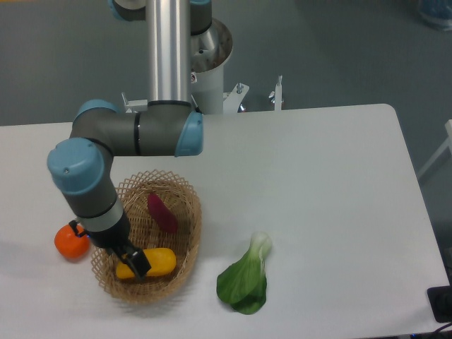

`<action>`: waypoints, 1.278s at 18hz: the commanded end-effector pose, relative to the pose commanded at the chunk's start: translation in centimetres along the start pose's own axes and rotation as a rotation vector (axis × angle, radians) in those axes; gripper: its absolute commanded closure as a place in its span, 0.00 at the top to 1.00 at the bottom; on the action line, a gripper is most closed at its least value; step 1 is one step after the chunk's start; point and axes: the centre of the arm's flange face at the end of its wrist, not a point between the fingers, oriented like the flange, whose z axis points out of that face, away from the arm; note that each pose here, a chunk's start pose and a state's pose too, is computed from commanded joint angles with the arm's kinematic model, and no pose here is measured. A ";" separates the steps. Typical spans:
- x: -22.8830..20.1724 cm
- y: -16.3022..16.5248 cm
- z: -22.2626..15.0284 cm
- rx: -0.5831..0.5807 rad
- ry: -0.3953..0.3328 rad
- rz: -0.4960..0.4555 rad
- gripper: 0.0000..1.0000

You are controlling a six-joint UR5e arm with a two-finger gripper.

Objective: Place the mango in the basket

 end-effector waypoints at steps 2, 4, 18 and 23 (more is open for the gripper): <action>-2.5 2.0 -0.4 -0.012 0.014 -0.037 1.00; -5.5 4.5 -0.7 -0.034 0.045 -0.033 1.00; -21.4 22.1 0.0 -0.148 0.173 -0.011 1.00; -23.3 24.0 0.2 -0.131 0.171 0.002 1.00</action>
